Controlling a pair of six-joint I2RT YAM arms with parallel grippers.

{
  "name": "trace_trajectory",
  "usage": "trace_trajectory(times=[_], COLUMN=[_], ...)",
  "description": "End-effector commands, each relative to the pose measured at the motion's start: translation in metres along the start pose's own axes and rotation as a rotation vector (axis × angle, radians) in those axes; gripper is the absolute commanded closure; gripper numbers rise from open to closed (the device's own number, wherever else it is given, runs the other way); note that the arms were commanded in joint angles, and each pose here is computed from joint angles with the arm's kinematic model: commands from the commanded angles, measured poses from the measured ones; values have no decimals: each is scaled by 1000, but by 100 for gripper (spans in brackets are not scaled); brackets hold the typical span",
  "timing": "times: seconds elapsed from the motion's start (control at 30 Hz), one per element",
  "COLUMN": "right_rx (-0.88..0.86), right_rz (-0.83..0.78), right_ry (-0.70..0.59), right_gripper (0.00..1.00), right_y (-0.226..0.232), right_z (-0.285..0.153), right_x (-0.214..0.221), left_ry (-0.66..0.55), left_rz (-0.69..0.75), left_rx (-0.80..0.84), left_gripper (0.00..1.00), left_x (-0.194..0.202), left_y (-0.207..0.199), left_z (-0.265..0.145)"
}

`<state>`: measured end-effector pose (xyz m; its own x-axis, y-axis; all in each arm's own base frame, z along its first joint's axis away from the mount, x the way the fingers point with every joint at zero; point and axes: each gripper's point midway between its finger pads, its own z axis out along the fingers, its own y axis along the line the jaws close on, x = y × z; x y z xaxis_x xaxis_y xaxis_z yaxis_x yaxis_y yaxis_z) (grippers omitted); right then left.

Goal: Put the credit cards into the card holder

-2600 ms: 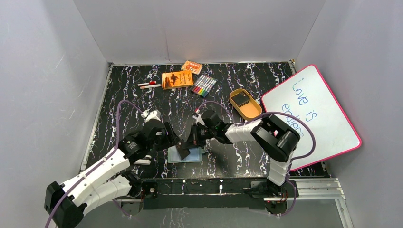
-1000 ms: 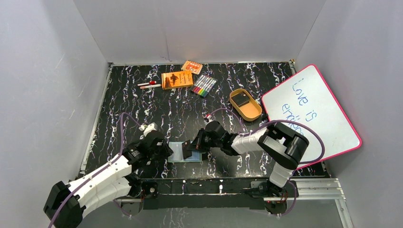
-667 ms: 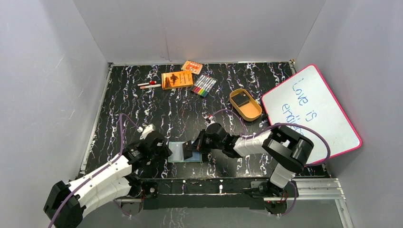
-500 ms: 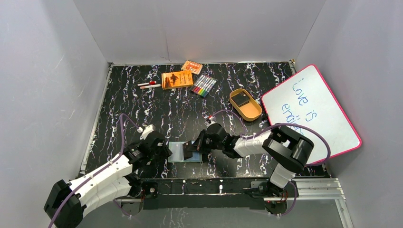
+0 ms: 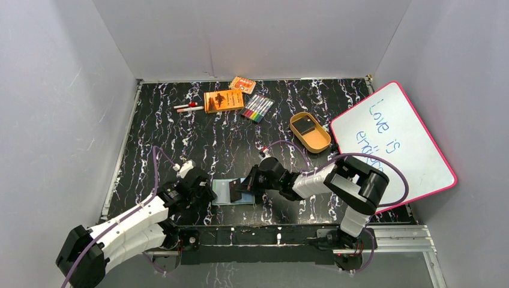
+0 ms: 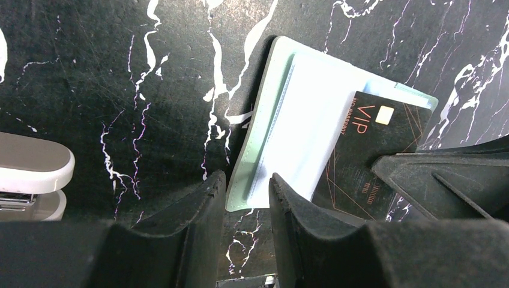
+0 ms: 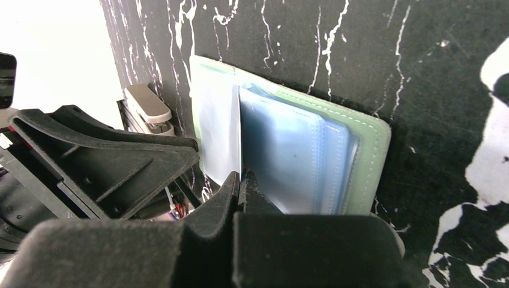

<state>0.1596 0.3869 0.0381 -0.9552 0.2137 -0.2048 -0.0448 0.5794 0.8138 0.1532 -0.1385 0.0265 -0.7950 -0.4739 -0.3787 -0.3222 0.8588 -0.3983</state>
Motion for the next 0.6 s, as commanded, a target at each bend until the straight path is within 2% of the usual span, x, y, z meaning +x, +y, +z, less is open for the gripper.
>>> trace_trajectory(times=[0.0, 0.57], right_rx=[-63, -79], right_rz=[4, 22], right_ry=[-41, -47], right_gripper=[100, 100], right_y=[18, 19], right_z=[6, 18], right_x=[-7, 2], left_ry=[5, 29], left_rz=[-17, -24], left_rx=[-18, 0], left_gripper=[69, 69], left_x=[2, 9], left_y=[5, 6], left_z=[2, 3])
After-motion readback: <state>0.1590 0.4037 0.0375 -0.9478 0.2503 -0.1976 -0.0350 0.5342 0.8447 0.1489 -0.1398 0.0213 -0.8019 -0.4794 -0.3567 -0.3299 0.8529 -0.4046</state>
